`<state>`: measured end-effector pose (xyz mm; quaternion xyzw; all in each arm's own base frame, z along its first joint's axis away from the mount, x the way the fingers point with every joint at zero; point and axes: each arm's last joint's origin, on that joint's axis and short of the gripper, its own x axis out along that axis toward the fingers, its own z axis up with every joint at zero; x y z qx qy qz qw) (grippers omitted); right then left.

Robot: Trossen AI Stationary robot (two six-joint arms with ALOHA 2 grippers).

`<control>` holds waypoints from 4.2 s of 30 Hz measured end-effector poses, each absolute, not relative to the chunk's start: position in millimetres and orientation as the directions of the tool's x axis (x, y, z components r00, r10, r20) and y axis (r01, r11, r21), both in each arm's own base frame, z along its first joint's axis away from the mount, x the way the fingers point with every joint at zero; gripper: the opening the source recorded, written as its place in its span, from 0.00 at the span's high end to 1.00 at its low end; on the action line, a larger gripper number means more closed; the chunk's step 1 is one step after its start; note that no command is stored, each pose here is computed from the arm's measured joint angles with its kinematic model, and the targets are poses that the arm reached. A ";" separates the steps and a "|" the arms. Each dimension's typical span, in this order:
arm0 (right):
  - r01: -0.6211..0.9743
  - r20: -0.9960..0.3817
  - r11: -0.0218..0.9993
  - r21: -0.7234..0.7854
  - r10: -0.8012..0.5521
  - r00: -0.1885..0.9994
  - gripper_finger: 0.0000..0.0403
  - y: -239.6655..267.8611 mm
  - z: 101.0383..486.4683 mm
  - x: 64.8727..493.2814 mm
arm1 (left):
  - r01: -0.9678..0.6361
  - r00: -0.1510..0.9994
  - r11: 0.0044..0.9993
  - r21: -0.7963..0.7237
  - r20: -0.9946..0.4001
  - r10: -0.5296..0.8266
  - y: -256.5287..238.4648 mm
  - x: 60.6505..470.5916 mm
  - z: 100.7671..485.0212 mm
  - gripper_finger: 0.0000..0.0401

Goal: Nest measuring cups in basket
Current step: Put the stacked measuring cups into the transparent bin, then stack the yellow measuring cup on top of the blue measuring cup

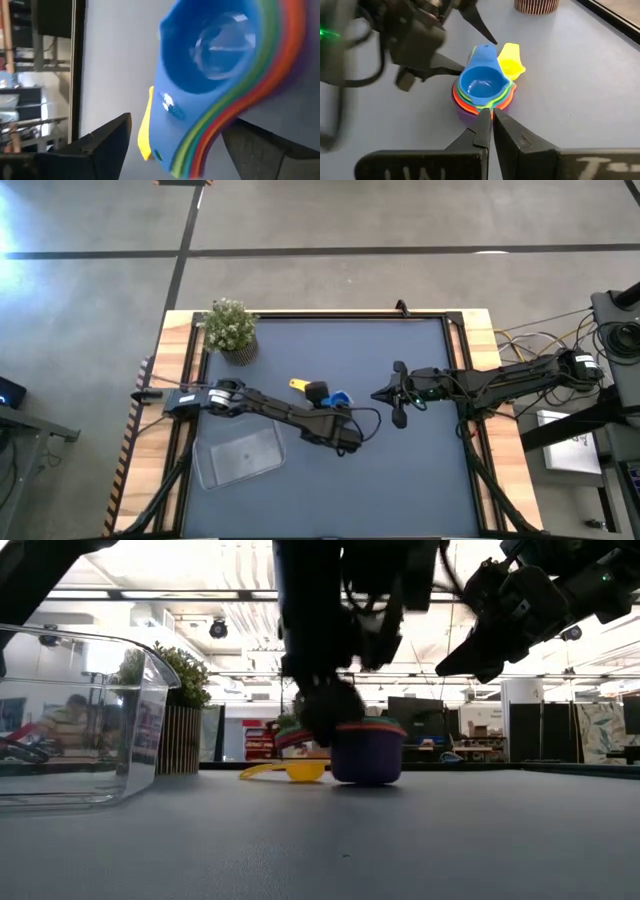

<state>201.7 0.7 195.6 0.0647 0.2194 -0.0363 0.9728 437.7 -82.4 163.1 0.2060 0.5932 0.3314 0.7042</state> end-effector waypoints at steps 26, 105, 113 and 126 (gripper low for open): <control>0.100 -0.466 0.987 0.126 -0.030 0.884 0.98 1.5 192.4 200.1 | -0.125 0.428 0.989 0.077 -0.895 0.124 -10.8 387.4 235.7 0.39; 0.095 -0.493 0.994 0.060 -0.053 0.868 0.98 1.1 189.1 198.1 | -0.050 0.147 0.842 0.536 -0.830 0.537 34.2 384.1 249.3 1.00; 0.166 -0.468 0.986 0.007 -0.144 0.872 0.98 -1.6 195.4 192.6 | -0.063 0.292 0.685 0.726 -0.643 0.708 -32.1 391.3 250.5 1.00; 0.177 -0.425 0.983 0.042 -0.143 0.894 0.98 -1.8 208.1 176.1 | -0.122 0.371 0.620 0.775 -0.544 0.753 -70.0 383.2 215.5 1.00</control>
